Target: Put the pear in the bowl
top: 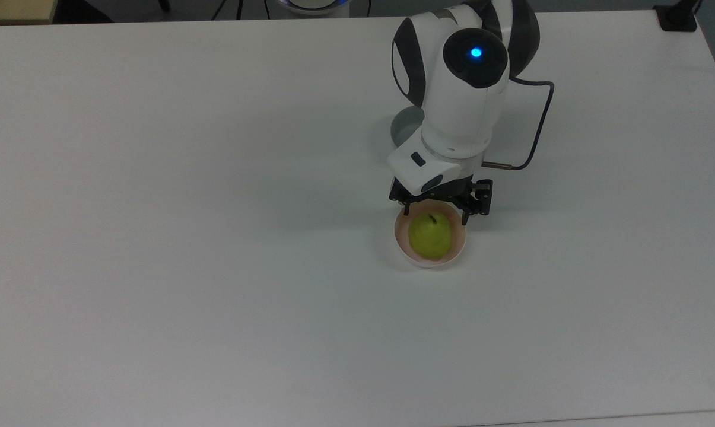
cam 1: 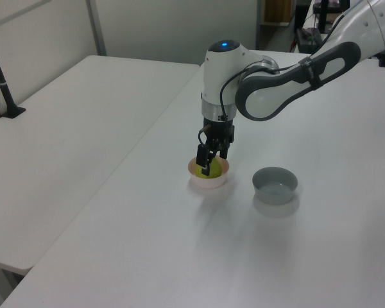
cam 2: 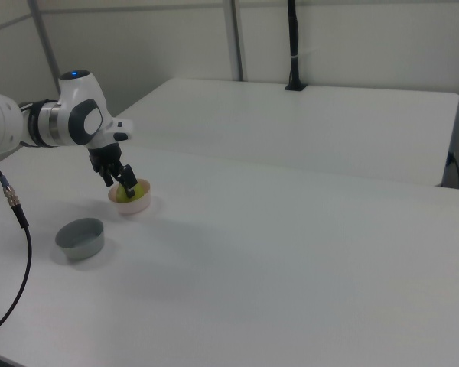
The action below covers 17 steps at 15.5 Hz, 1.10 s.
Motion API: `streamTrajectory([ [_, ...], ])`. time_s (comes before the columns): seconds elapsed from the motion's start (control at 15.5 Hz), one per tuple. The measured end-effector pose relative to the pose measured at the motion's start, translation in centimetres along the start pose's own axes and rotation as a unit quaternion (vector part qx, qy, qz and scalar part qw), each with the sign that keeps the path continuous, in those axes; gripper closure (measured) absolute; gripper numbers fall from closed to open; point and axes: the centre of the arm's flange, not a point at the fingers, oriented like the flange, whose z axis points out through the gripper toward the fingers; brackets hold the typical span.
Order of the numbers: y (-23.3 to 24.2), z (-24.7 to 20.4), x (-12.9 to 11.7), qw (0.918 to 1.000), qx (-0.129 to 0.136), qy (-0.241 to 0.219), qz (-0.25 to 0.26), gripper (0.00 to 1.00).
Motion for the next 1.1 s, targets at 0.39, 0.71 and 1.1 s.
streamTrajectory([
  [0.39,0.6,-2.8,1.3,0.9997,0.009,0.024,0.008,0.00],
  [0.71,5.2,-9.0,2.0,1.0000,-0.002,0.006,-0.005,0.00],
  [1.1,14.5,-16.7,1.6,0.9980,-0.014,-0.049,-0.036,0.00],
])
